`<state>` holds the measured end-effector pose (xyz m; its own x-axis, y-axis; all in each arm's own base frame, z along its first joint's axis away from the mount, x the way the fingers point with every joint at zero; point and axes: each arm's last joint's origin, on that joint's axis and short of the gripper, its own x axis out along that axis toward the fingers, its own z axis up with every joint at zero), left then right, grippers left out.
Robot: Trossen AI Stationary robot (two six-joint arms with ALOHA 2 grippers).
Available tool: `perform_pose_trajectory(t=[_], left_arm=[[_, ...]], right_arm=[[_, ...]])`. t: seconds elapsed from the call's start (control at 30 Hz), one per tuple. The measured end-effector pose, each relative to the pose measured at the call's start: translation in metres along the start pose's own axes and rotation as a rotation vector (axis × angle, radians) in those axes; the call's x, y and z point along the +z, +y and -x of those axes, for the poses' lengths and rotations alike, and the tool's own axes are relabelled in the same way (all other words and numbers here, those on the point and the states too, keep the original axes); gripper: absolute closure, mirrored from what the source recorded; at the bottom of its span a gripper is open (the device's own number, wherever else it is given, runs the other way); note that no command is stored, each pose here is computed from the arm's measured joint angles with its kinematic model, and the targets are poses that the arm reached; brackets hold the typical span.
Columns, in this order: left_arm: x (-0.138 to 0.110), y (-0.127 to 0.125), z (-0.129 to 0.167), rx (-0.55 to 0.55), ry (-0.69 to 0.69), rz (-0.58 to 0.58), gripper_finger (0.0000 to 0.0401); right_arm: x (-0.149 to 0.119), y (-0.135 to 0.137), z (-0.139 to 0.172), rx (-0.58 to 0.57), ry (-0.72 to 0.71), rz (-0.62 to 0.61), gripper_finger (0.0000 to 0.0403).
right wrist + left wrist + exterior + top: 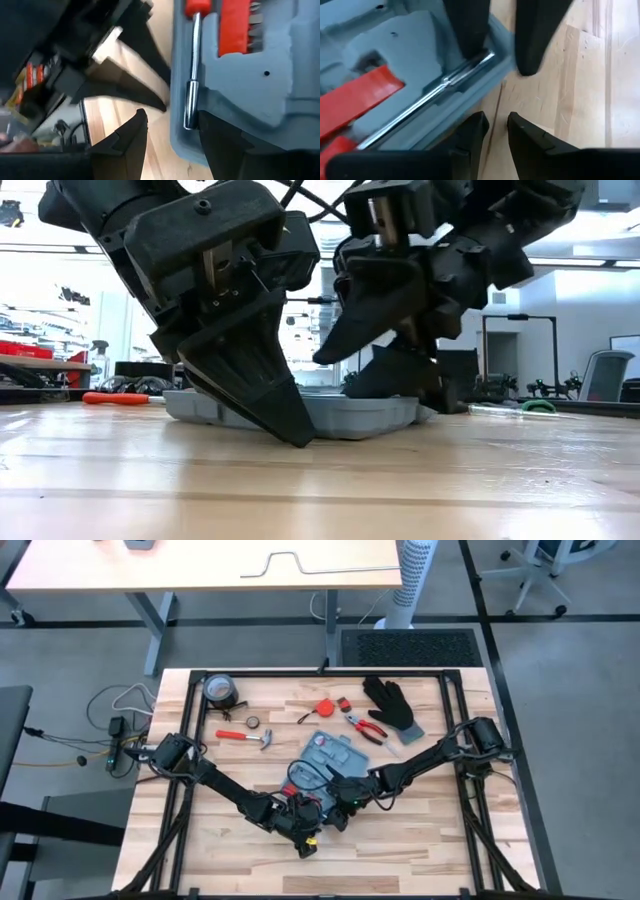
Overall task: Prefit tool cases
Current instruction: Remove the orange nut driver from the gray toolbox
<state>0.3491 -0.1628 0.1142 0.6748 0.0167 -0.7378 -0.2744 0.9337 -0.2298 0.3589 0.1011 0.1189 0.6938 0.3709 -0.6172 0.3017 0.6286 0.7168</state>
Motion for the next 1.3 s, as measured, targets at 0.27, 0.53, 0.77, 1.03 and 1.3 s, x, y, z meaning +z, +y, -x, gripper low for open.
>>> perform_pose_trajectory(t=[0.27, 0.53, 0.77, 1.03, 1.3], left_arm=[[0.0, 0.0, 0.0, 0.001, -0.001, -0.015, 0.0315], [0.001, 0.0, 0.0, -0.004, -0.005, -0.012, 0.0315], [0.003, -0.003, 0.0, -0.022, -0.031, -0.035, 0.0315], [0.018, -0.012, 0.001, -0.053, -0.06, -0.085, 0.0315], [0.022, -0.013, 0.003, -0.039, -0.048, -0.118, 0.0315]], right_arm=[[0.005, 0.006, -0.005, 0.08, -0.048, -0.033, 0.0221], [0.007, 0.006, -0.005, 0.103, -0.037, -0.069, 0.0221], [0.006, 0.005, -0.005, 0.094, -0.021, -0.075, 0.0221], [0.006, 0.005, -0.005, 0.093, -0.019, -0.083, 0.0233], [0.006, 0.006, -0.004, 0.103, -0.007, -0.08, 0.0324]])
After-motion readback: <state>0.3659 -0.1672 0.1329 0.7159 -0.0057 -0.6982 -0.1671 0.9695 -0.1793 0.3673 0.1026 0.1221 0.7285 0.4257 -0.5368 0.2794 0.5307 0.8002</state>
